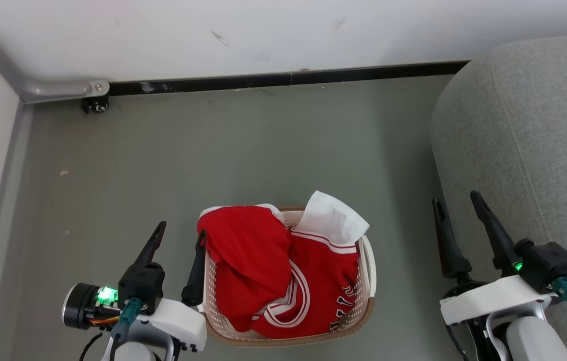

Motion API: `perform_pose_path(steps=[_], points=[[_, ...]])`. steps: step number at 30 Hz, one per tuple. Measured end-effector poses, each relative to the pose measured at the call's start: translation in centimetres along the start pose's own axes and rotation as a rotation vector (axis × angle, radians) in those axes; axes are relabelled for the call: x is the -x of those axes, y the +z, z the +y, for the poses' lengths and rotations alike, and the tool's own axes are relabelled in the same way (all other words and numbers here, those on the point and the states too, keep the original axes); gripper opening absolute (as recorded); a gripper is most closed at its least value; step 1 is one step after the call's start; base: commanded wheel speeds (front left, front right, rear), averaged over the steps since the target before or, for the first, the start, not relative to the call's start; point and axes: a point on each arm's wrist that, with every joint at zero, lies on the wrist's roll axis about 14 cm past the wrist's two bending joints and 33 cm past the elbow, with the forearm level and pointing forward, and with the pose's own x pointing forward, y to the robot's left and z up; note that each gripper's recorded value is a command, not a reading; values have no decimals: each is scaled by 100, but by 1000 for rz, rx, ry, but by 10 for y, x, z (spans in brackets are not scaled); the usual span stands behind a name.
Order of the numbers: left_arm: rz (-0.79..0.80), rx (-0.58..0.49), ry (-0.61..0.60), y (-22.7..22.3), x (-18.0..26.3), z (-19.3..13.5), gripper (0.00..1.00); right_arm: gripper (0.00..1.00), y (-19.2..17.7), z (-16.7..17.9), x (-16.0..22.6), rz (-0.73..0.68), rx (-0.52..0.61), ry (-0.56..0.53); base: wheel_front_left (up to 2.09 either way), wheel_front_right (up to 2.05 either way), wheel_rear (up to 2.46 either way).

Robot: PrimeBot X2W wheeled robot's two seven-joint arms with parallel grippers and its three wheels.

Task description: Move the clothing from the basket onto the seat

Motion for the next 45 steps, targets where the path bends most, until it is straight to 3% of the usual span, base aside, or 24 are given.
perform_pose_path(steps=[22,45], points=[[164,2,-144,-70,-67,-38,100,100,-32,-38,-30,69,6,-94,0,0,0],[295,-121,-321,-144,-105,-68,100,100,-72,-61,-47,150,2,-142,0,0,0]])
